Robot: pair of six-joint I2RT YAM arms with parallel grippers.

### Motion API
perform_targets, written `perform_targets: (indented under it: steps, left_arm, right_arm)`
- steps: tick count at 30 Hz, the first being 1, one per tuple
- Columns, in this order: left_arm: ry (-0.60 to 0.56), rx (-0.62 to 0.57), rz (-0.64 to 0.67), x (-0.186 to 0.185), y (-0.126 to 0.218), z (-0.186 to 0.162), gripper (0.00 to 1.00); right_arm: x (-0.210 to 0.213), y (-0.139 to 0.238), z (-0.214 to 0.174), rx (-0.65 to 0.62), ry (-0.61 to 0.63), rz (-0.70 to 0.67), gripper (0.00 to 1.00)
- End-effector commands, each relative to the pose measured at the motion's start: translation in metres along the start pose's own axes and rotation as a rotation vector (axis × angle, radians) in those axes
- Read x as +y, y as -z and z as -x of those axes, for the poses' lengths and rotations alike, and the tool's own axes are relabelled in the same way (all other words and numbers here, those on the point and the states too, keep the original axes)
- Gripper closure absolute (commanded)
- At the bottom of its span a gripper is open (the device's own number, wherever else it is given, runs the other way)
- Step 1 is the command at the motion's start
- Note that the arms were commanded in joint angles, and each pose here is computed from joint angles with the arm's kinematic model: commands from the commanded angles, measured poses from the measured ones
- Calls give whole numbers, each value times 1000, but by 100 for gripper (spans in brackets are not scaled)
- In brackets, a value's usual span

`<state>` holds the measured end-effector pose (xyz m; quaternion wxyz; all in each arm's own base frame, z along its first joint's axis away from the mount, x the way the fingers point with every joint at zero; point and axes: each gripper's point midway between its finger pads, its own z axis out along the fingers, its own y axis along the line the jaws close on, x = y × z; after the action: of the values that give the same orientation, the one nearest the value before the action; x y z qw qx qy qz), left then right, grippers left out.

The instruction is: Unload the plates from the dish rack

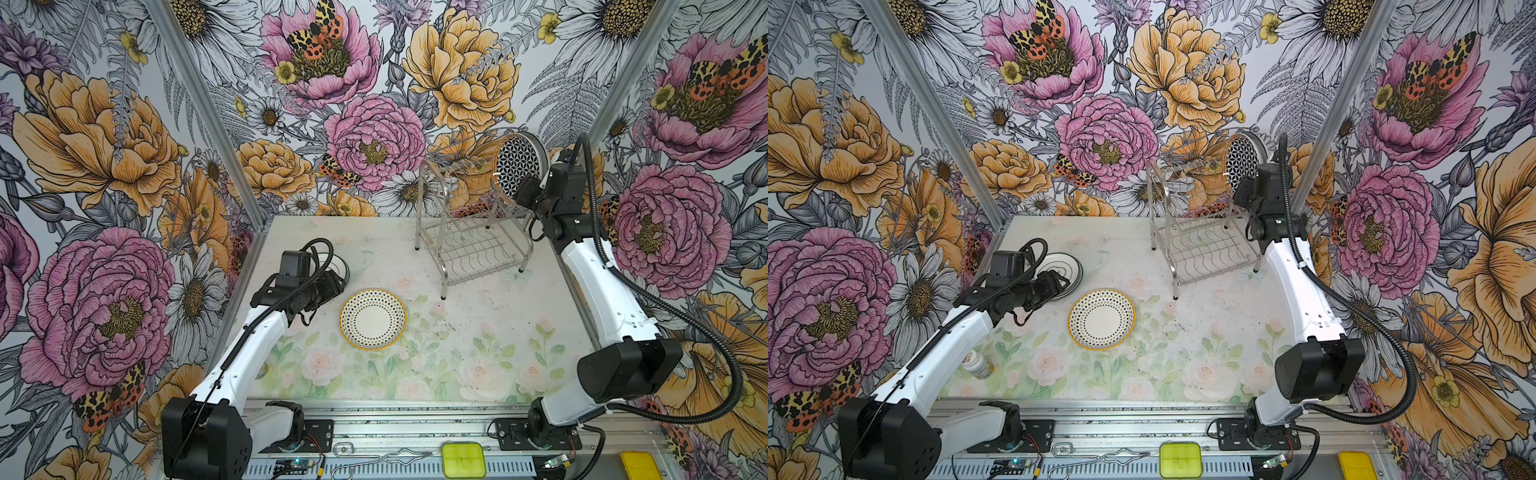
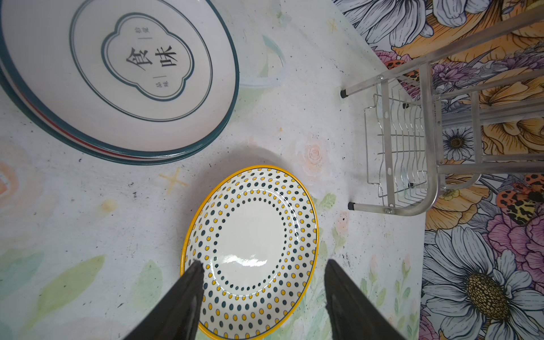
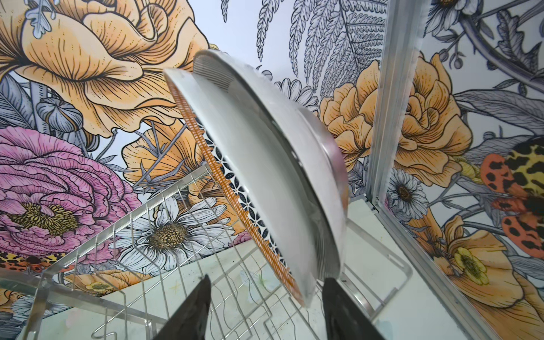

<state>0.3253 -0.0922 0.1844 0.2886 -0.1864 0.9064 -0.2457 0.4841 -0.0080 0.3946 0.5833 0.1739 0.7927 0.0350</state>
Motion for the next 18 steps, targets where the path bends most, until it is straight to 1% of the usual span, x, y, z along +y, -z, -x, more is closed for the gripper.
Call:
perform_targets:
  steps: [1, 12, 18]
  left_arm:
    - [-18, -21, -35, -5, 2, 5, 34]
    - [-18, -23, -41, -6, 2, 5, 34]
    - [-18, -23, -42, -6, 3, 4, 35]
  right_arm:
    - [-9, 11, 9, -41, 21, -44, 38]
    - [-3, -4, 13, -41, 37, -36, 39]
    - [0, -16, 15, -41, 41, -37, 41]
